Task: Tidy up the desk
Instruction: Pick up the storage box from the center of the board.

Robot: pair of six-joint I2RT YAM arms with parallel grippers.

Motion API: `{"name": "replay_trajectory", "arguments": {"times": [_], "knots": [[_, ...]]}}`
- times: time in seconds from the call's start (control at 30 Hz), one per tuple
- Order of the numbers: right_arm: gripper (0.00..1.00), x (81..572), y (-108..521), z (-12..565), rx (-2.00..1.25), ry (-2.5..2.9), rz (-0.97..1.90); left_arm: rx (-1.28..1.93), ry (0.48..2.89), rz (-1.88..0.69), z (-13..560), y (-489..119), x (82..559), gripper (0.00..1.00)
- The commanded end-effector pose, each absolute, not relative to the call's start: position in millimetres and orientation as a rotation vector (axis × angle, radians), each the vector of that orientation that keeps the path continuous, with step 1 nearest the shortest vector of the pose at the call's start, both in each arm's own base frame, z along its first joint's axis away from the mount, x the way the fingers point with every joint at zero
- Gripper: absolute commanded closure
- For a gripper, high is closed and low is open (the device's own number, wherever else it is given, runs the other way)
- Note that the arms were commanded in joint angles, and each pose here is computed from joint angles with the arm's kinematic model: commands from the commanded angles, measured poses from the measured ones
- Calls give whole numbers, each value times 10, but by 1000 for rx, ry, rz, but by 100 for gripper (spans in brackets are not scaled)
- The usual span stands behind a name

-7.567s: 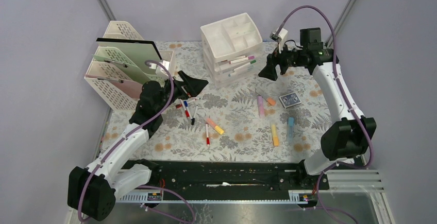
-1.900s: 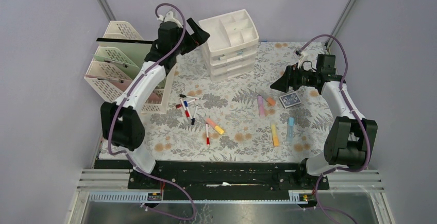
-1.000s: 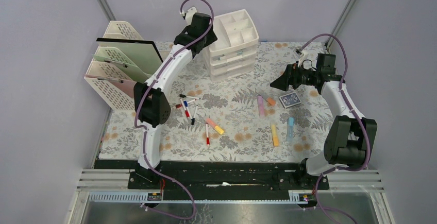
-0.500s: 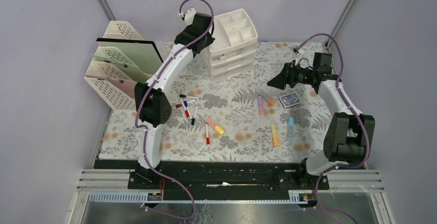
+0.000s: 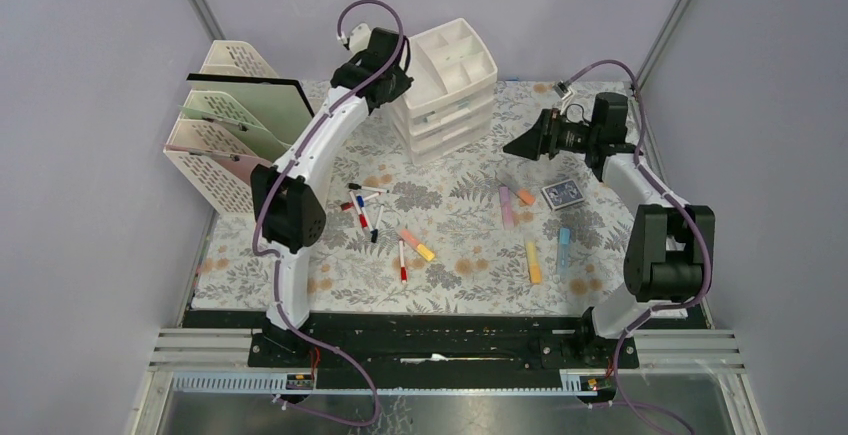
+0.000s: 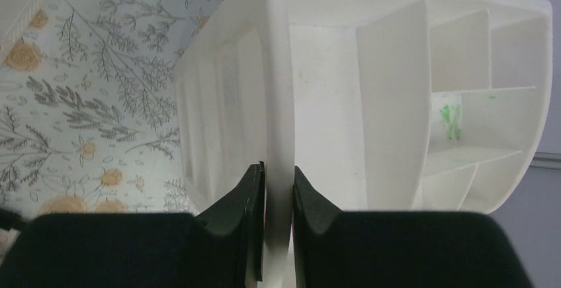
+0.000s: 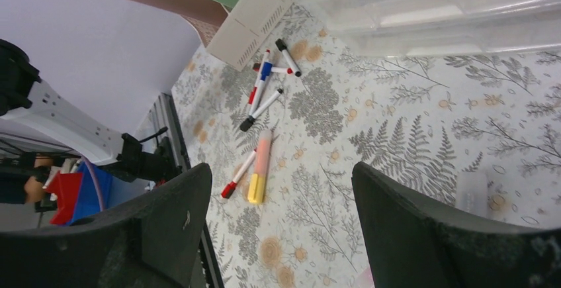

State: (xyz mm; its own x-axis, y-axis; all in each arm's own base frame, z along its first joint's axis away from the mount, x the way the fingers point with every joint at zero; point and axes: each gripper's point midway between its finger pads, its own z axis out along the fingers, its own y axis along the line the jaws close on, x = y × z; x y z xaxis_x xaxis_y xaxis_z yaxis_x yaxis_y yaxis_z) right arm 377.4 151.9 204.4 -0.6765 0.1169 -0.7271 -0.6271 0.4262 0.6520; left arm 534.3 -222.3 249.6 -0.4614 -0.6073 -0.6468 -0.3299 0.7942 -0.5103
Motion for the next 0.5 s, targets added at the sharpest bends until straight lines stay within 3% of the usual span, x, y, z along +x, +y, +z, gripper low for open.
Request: {"name": "replay_trajectory", "arguments": {"times": [0.0,0.47], "knots": [[16,3907,1675,2288,-389,1846,1402,-805,1976,-666,3212,-2349,5104,100],[18,4062,2078,2123,-127,1789,1614,-990,1961,-898,3284,-2406,4787,100]]}}
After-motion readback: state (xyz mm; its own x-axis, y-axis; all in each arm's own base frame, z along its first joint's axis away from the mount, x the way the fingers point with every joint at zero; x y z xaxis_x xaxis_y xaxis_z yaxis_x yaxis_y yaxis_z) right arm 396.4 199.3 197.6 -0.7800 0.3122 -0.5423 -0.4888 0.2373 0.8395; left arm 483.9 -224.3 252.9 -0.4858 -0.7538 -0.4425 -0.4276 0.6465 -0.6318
